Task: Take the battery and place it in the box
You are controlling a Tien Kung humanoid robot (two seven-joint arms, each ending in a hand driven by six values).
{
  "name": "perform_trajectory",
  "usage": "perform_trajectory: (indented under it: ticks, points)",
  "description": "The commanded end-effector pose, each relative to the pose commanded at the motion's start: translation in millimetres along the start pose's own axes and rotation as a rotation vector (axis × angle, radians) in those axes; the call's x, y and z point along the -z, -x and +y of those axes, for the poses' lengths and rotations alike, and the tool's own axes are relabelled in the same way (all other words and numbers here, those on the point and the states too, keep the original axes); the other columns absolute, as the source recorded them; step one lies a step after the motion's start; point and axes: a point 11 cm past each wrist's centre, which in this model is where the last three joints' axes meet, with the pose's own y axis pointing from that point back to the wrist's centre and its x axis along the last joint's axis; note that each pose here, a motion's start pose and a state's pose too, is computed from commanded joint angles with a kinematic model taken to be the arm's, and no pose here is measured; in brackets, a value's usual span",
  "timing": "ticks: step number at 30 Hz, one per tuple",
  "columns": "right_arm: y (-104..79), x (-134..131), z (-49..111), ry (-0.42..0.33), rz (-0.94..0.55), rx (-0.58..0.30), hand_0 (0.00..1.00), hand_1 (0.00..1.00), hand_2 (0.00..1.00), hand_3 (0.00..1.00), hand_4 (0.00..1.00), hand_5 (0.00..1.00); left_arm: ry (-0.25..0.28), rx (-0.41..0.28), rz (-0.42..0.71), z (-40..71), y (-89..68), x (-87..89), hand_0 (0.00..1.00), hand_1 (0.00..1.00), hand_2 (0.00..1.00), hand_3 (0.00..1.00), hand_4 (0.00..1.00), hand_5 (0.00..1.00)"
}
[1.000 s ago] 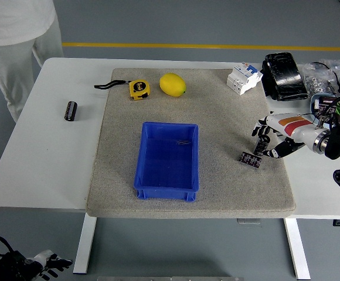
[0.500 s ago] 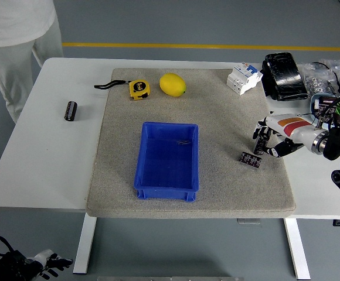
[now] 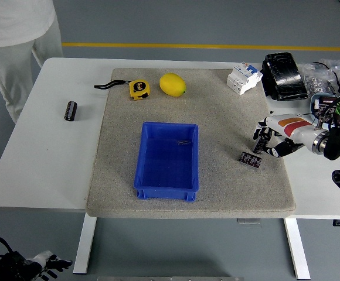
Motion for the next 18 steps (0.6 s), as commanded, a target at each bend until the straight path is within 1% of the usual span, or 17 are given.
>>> perform_trajectory:
  ticks: [7,18]
  points:
    - [-1.9,1,0.8,-0.003,0.001,0.002,0.437,0.430,0.453,0.467,0.685,0.002,-0.003,-0.001,-0.002,0.0,-0.8,1.6,0.734,0.701,0.748,0.568,0.602,0.541]
    - [-14.6,3,3.1,-0.015,0.012,-0.017,0.433,0.427,0.453,0.468,0.683,0.002,-0.011,-0.005,-0.003,-0.1,-2.7,5.5,0.733,0.700,0.748,0.568,0.602,0.541]
